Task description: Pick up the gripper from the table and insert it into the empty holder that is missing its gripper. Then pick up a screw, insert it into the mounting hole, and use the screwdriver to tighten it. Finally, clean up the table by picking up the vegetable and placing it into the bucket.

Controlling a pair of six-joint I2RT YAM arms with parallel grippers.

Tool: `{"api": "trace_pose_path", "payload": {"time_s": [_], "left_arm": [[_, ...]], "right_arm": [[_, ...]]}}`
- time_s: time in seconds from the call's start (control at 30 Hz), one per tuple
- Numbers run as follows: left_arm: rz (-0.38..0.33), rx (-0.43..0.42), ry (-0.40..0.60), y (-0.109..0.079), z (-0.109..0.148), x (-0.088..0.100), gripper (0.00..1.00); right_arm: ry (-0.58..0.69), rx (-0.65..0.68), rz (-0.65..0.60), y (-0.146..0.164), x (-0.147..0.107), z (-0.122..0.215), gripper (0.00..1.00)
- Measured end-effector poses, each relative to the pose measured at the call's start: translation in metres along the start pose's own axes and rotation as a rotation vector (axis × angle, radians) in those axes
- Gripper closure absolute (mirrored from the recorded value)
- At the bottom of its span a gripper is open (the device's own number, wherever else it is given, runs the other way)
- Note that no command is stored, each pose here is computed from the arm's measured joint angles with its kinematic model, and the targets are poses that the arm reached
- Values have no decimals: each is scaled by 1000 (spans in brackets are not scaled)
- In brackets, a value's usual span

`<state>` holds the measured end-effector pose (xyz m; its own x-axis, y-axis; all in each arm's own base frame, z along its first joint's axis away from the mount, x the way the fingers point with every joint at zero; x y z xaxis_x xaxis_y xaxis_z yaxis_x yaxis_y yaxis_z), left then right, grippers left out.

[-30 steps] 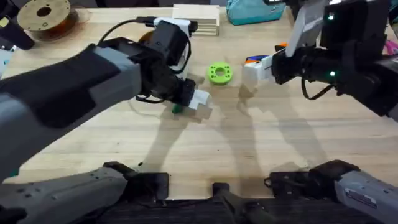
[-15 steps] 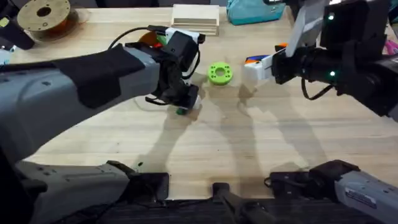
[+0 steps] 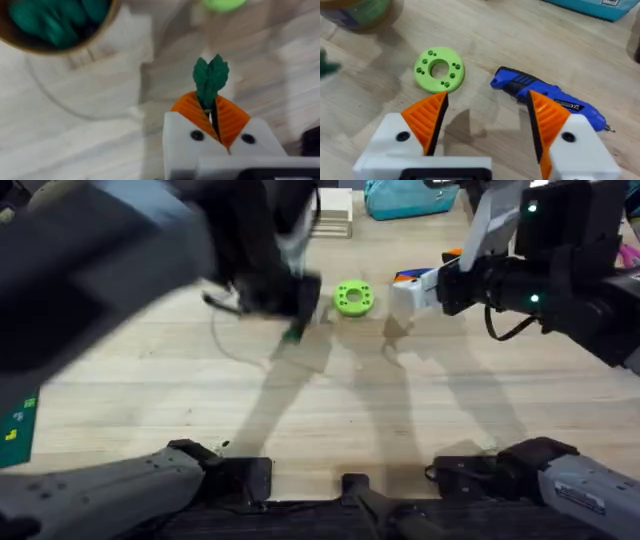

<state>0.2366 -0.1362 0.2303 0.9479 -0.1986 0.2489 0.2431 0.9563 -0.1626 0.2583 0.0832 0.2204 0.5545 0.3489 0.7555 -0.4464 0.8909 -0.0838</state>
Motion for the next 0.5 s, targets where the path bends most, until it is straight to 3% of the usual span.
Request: {"api": "trace_pose_path", "payload": {"time_s": [0.1,0.23,0.37,0.5], "left_arm": [[-12,7,-204,-5,55,24,980],[51,131,-444,13,98,45,980],[227,223,-522,42,96,63,980],[417,281,-459,67,62,75,980]], "right_arm": [[0,0,0,0,0,0,80],[0,0,0,0,0,0,80],[0,0,0,0,0,0,79],[0,0,0,0,0,0,80]]}}
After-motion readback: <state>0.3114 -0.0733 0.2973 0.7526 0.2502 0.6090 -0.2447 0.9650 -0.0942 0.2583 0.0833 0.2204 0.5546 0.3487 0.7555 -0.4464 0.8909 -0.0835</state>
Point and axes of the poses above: each hand's point on the last joint's axis, 136 mm out from that joint toward the fingers, its own z axis back along the fingers, its own y axis along the line the jaws close on, x = y × z, the point moved 9 cm from there along z, back along the fingers, and after that the axes turned 3 degrees about z, right-handed, at the moved point
